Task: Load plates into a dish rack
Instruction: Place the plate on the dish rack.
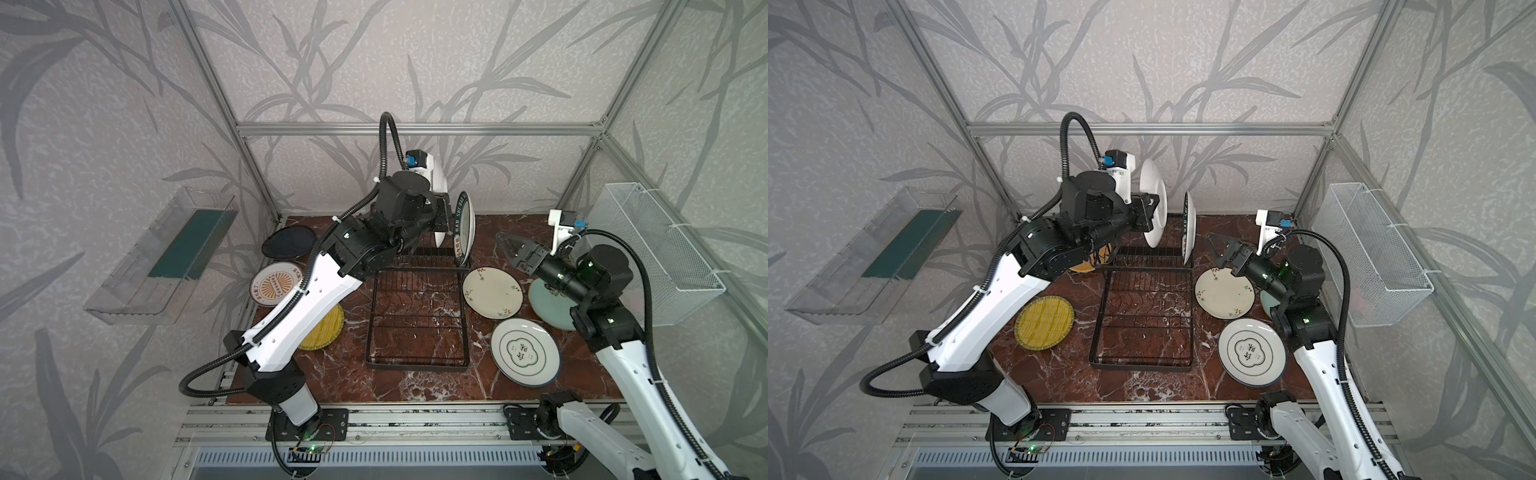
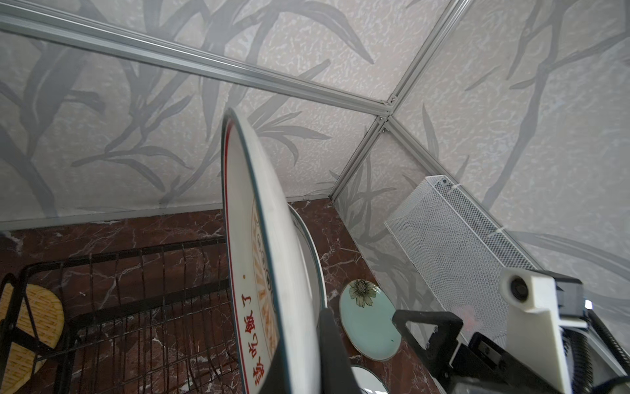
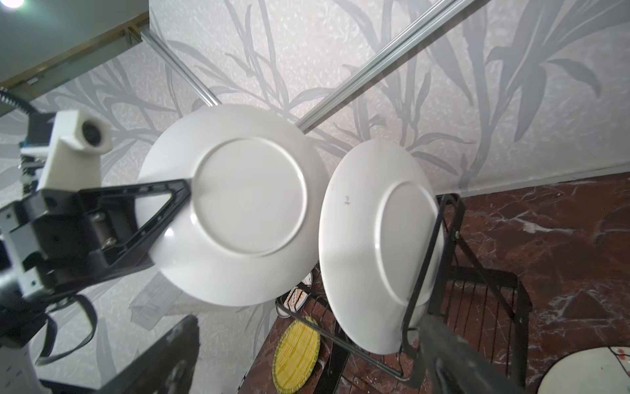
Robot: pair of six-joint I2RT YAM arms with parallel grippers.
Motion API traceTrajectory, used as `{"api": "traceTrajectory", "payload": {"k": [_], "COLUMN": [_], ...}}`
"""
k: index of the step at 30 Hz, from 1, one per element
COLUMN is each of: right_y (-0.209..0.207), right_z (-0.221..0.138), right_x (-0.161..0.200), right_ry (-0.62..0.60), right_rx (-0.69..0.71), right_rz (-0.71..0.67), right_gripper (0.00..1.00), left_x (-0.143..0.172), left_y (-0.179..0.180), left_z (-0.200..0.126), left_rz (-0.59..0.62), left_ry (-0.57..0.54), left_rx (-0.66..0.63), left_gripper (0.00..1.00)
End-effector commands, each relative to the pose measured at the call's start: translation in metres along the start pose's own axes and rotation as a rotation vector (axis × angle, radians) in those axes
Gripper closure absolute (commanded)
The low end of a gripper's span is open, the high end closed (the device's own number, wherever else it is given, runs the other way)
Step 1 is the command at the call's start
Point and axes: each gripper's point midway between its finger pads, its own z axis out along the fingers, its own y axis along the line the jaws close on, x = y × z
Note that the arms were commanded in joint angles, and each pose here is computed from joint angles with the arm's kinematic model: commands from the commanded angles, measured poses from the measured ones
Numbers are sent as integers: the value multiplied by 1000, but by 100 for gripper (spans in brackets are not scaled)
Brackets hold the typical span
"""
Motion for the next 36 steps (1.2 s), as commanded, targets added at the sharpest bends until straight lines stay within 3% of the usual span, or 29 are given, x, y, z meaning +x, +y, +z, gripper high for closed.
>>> {"api": "traceTrajectory", "payload": {"k": [1,14,36], "right_y": [8,-9,-18], "right_z": [-9,-26,-20], "right_x": [10,43,51], "right_ry": [26,100,124], "right_rx": [-12,61,66], "right_rz": [-96,-132,-121], "right_gripper": [1,1,1], "left_x": [-30,-6,43], "left_y": [-4,-2,21], "left_z": [-3,48,87], "left_rz": [-66,-126,-100], "left_ry": [-86,-10,96], "left_rx": [14,17,-86], "left_gripper": [100,100,100]}}
